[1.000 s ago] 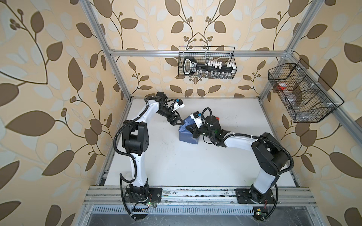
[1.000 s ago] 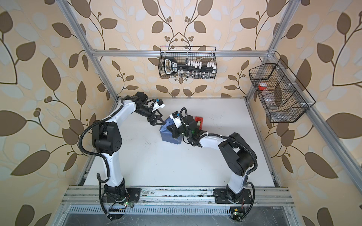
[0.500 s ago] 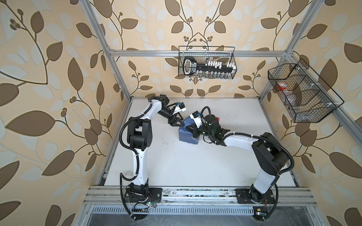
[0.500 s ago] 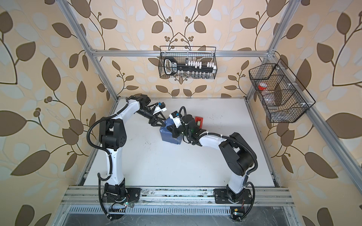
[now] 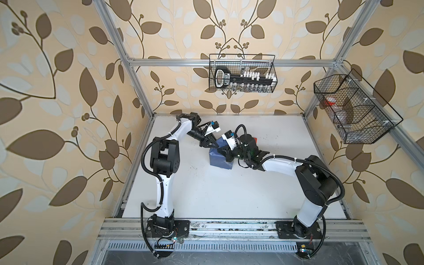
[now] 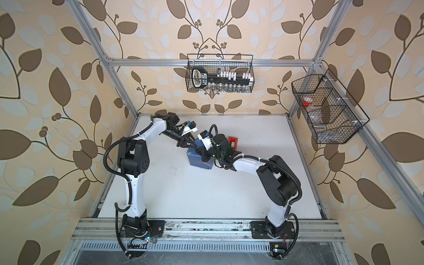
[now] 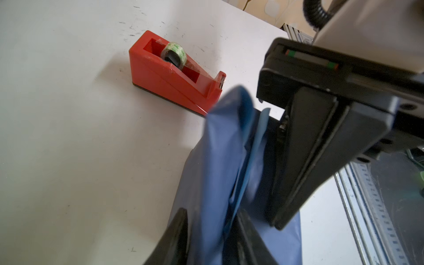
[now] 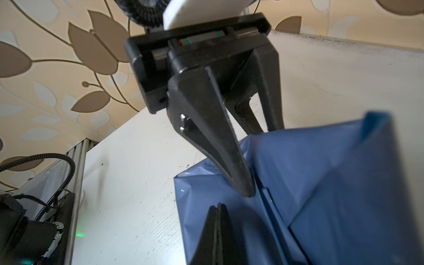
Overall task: Wrap a gift box in wrapping paper
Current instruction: Fold the seventh fold of the wrapping paper on the gift box, then fold the wrapping paper for the gift box.
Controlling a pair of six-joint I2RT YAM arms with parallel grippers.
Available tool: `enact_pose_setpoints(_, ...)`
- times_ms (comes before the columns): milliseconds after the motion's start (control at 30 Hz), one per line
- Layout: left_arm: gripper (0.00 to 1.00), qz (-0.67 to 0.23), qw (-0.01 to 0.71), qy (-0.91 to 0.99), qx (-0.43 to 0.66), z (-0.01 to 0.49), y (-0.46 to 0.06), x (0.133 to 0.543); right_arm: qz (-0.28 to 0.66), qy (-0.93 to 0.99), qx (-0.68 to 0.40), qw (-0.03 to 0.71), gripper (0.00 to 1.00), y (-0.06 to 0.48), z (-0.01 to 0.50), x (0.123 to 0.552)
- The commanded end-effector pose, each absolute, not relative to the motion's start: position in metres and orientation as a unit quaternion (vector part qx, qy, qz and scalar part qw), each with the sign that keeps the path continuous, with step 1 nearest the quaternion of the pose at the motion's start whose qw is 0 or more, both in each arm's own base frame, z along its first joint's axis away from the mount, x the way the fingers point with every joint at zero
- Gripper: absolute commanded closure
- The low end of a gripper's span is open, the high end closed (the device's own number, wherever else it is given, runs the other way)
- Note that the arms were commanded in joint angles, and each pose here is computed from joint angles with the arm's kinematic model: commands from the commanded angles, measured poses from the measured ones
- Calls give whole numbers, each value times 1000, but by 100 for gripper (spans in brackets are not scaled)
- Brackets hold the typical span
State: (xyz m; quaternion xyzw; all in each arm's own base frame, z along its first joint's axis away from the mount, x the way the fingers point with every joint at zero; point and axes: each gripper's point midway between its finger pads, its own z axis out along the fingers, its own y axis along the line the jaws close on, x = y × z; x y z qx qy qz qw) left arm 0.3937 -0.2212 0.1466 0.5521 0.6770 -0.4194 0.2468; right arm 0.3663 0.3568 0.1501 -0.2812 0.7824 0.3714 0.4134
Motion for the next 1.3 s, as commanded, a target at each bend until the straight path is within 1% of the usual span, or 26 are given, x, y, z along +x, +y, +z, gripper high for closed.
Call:
enact_pose_setpoints(0, 72, -411, 240, 667, 573, 146, -221, 375, 356, 822, -289, 337, 96, 350, 108, 344)
enact_pose_setpoints(100, 84, -400, 247, 668, 577, 144, -219, 374, 377, 814, -291, 333, 95, 353, 121, 338)
enact_pose_setpoints(167, 90, -393, 254, 668, 578, 141, -218, 373, 387, 809, -290, 335, 93, 353, 133, 335)
enact_pose_setpoints(267, 94, -376, 266, 674, 577, 138, -217, 376, 398, 805, -282, 338, 92, 346, 154, 333)
enact_pose_setpoints(400, 96, -364, 280, 675, 577, 137, -216, 378, 402, 808, -260, 343, 91, 327, 166, 335)
enact_pose_setpoints(633, 95, -364, 285, 671, 579, 142, -217, 375, 371, 840, -236, 317, 92, 311, 134, 345)
enact_pose_setpoints(700, 92, -364, 288, 670, 580, 146, -217, 375, 364, 851, -224, 304, 93, 308, 121, 348)
enact_pose_setpoints(767, 86, -365, 295, 665, 581, 152, -218, 374, 354, 859, -221, 297, 93, 306, 111, 350)
enact_pose_setpoints(867, 72, -369, 301, 656, 585, 161, -225, 372, 351, 862, -222, 291, 93, 305, 105, 348)
enact_pose_setpoints(967, 65, -370, 306, 652, 587, 169, -234, 376, 353, 861, -225, 288, 93, 305, 104, 346)
enact_pose_setpoints(1067, 65, -371, 310, 649, 588, 174, -243, 382, 350, 861, -230, 289, 93, 304, 102, 345)
enact_pose_setpoints(1200, 67, -372, 309, 640, 597, 182, -253, 378, 353, 861, -229, 285, 94, 304, 100, 343)
enact_pose_setpoints(1267, 70, -374, 312, 636, 599, 186, -256, 375, 354, 860, -231, 285, 94, 304, 100, 343)
